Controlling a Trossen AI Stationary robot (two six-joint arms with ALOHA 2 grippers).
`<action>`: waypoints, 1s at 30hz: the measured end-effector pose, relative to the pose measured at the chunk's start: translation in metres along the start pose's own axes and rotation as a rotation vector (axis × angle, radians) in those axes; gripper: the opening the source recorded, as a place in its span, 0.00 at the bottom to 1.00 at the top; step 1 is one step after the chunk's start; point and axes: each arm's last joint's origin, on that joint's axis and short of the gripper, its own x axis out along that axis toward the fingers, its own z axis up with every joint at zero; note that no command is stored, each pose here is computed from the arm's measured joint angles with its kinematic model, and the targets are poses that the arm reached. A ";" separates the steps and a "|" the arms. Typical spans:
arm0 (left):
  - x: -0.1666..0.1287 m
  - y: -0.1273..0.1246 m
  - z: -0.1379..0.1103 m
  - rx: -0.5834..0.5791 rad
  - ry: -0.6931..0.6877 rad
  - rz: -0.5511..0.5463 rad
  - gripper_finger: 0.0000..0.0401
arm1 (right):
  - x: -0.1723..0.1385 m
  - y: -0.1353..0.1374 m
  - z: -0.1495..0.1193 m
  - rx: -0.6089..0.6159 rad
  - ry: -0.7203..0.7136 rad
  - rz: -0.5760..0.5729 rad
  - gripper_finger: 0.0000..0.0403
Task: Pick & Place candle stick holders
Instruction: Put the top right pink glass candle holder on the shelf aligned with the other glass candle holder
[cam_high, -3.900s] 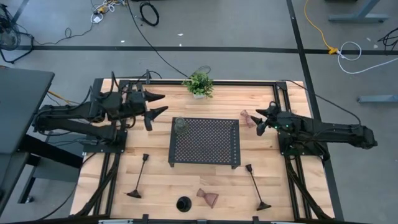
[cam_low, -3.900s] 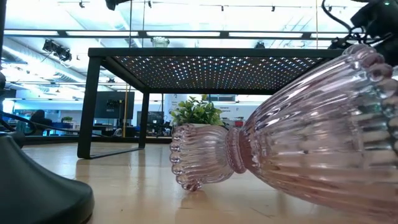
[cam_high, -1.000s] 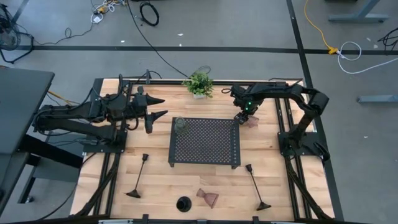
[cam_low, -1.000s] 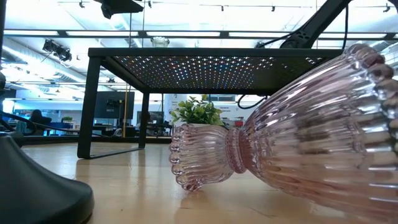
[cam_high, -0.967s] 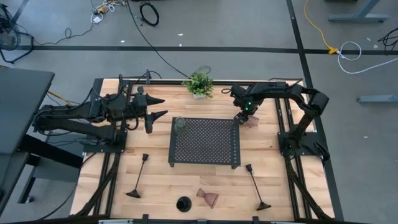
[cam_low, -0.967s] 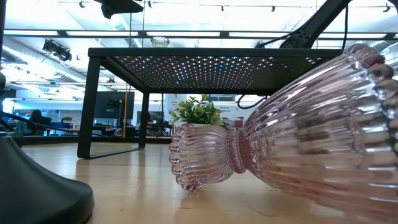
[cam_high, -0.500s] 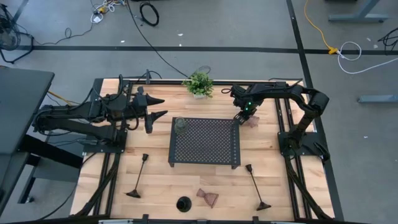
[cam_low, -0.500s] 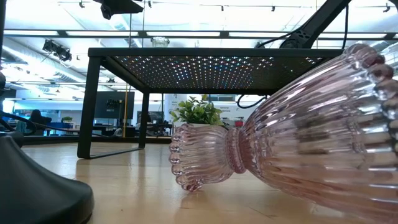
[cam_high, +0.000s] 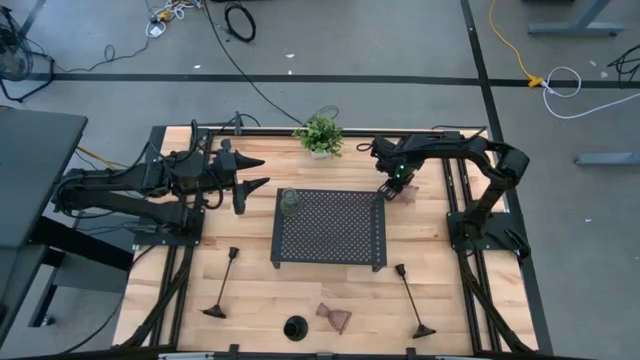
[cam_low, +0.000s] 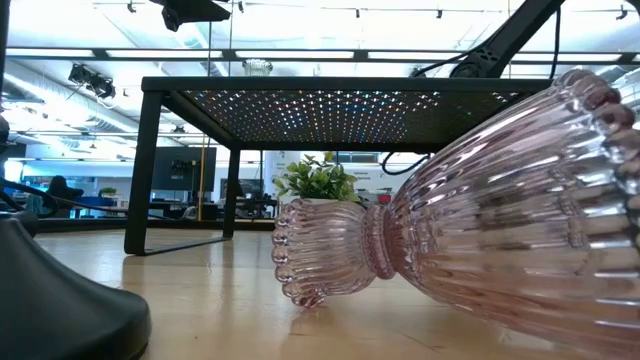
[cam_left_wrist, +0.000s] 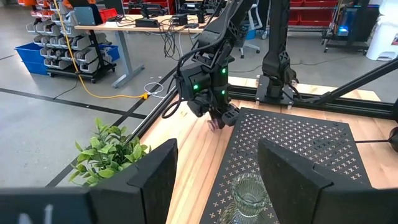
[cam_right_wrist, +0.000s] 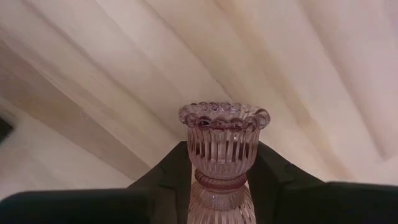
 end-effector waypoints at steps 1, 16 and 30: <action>0.000 0.000 0.000 0.000 0.000 0.000 0.56 | -0.003 0.000 -0.001 -0.001 -0.004 -0.006 0.27; 0.000 0.000 0.000 -0.001 0.000 0.000 0.56 | -0.066 -0.004 -0.026 0.031 -0.246 -0.011 0.25; 0.000 0.000 0.000 -0.001 0.000 0.000 0.56 | -0.128 -0.008 -0.053 0.069 -0.637 0.017 0.25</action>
